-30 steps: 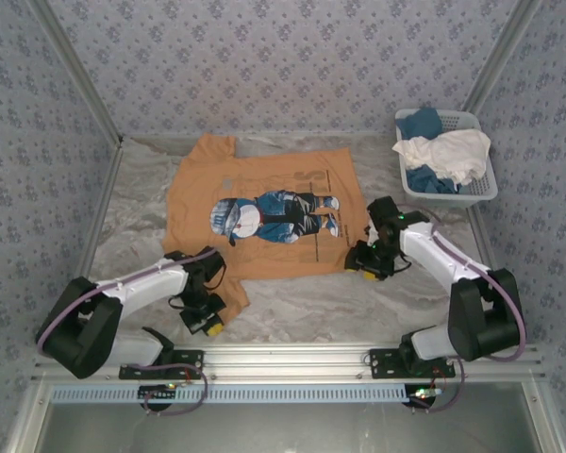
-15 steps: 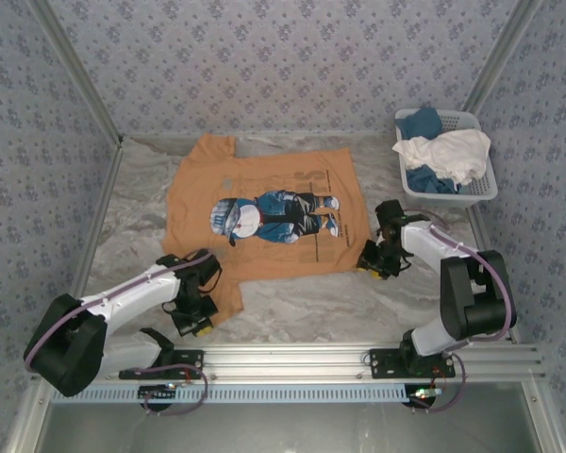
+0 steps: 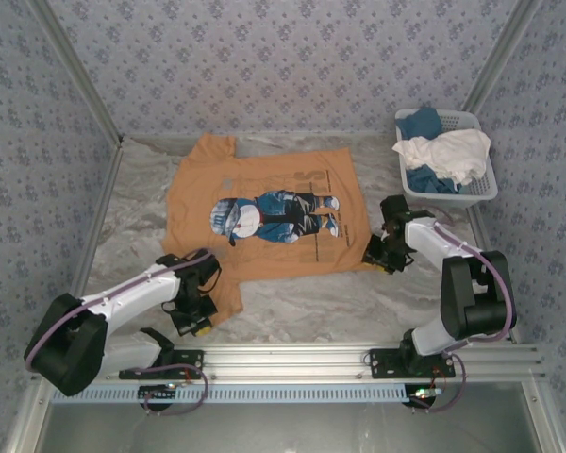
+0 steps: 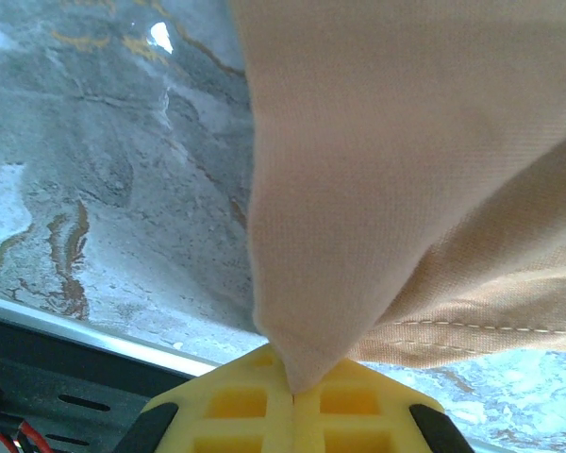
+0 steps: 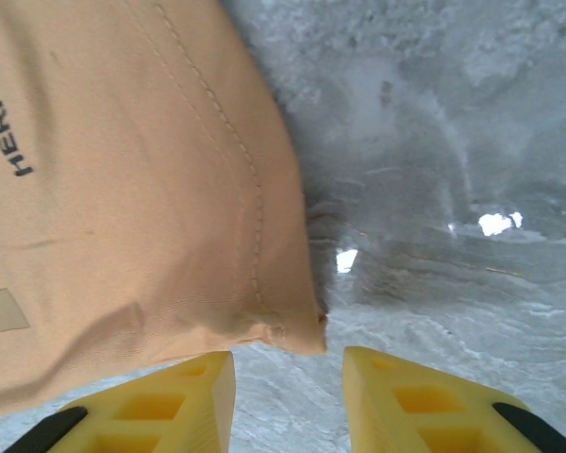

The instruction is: Fold and stack the t-shirts

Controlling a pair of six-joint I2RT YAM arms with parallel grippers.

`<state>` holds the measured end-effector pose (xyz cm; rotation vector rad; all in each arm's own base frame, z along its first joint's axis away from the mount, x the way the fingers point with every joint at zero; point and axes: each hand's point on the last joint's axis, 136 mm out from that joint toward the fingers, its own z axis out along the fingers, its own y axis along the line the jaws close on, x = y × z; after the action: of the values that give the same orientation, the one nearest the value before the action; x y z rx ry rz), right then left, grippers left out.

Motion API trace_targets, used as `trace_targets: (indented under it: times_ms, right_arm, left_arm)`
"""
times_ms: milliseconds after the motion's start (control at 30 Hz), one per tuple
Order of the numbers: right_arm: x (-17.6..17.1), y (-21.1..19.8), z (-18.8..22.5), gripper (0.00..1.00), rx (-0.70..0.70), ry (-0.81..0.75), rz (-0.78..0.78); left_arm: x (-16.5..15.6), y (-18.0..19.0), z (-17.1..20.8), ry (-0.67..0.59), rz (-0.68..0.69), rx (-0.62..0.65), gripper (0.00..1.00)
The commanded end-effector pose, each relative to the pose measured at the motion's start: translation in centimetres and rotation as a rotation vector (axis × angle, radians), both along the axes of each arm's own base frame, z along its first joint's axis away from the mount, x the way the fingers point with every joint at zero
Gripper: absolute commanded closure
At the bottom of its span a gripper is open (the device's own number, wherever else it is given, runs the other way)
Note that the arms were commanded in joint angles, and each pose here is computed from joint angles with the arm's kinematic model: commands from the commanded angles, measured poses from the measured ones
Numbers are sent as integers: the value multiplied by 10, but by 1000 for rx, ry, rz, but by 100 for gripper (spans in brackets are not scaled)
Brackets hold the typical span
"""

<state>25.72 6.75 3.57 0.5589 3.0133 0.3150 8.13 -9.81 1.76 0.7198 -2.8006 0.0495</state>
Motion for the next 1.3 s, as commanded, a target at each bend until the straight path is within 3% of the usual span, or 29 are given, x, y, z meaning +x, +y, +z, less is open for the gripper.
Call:
trace_targets:
  times_ms: [0,300,500,767,967,1100,1267]
  right_arm:
    - [-4,-6,-2,63,-25,29,20]
    - [4,5,-16,73,4,42,10]
    - [-4,9,-13,99,-19,43,43]
    - [-52,14,10,100,-10,59,105]
    - [-63,16,20,100,3,69,103]
    - [-46,13,30,100,9,36,70]
    - [-19,20,38,100,81,18,29]
  left_arm:
    - [2,1,2,4,-6,10,100]
    - [2,1,4,2,-4,10,100]
    - [-13,2,15,22,-17,-27,100]
    - [-23,-12,40,-63,28,-196,100]
    - [20,-22,66,-273,82,-226,100]
    - [66,-22,103,-445,107,-178,100]
    - [121,-33,131,-549,134,-194,100]
